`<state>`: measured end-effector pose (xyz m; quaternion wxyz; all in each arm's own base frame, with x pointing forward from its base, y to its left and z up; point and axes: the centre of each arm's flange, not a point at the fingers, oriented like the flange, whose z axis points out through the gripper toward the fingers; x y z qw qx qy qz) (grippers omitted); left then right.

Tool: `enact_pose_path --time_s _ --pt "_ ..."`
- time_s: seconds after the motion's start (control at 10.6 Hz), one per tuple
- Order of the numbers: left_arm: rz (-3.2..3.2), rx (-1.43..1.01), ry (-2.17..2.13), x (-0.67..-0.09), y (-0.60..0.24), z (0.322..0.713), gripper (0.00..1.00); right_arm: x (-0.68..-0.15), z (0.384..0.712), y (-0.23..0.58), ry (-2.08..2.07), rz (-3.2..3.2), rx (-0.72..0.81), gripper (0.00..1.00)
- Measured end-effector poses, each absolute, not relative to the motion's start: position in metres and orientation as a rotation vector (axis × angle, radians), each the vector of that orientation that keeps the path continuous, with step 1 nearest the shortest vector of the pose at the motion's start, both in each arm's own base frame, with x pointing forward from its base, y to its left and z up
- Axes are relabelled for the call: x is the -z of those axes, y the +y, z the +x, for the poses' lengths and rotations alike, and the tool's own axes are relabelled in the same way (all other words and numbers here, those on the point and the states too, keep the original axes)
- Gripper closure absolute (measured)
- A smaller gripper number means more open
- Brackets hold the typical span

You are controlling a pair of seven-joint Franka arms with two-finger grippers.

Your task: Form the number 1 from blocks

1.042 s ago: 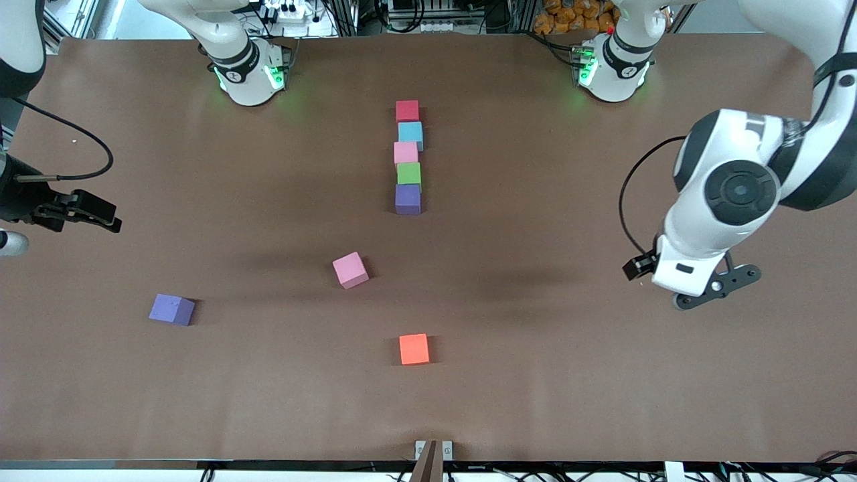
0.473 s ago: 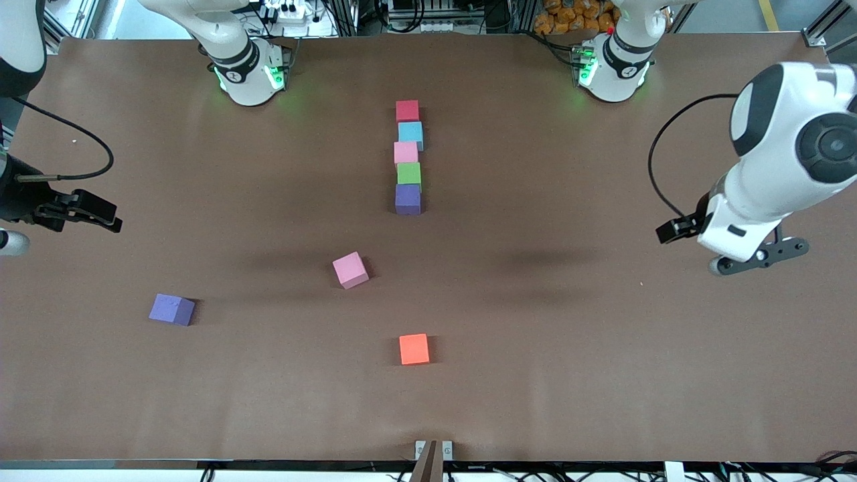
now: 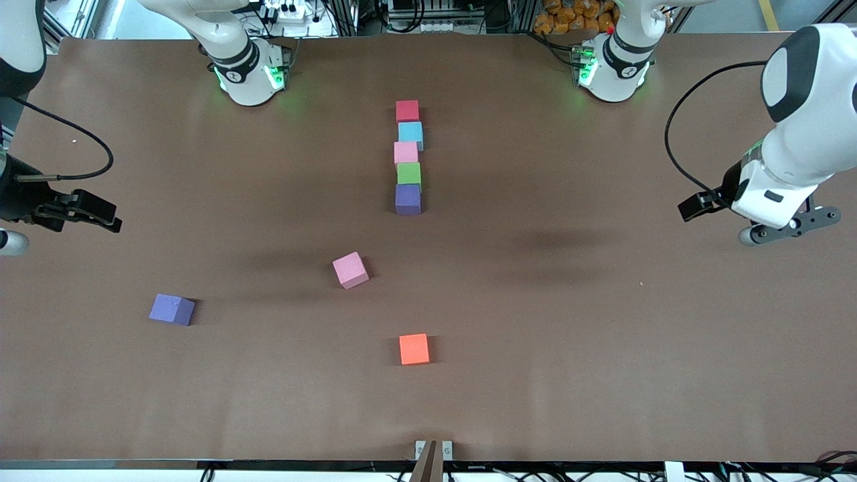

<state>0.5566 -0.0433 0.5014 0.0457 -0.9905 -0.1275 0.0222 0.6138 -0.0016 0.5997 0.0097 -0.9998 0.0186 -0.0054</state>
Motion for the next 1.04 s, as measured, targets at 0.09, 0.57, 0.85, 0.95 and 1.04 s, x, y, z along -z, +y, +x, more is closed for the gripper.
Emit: enact_pose_path --time_s 0.09,0.57,0.85,0.95,1.04 --pt "-3.042 -0.046 -0.403 -0.509 -0.043 0.553 0.0 -0.6 0.614 -0.002 0.058 -3.122 0.017 0.0" --pt "-3.089 0.233 -0.397 -0.611 -0.025 0.558 0.0 -0.6 0.614 -0.002 0.058 -3.124 0.016 0.0" --pt "-3.096 0.096 -0.161 -0.655 -0.03 0.532 0.0 -0.599 0.614 -0.002 0.058 -3.126 0.015 0.0" --pt "-3.096 0.056 -0.105 -0.668 -0.031 0.524 0.0 -0.599 0.614 -0.002 0.059 -3.126 0.015 0.0" --pt "-3.097 0.041 -0.08 -0.678 -0.032 0.519 0.0 -0.599 0.614 -0.002 0.059 -3.127 0.015 0.0"
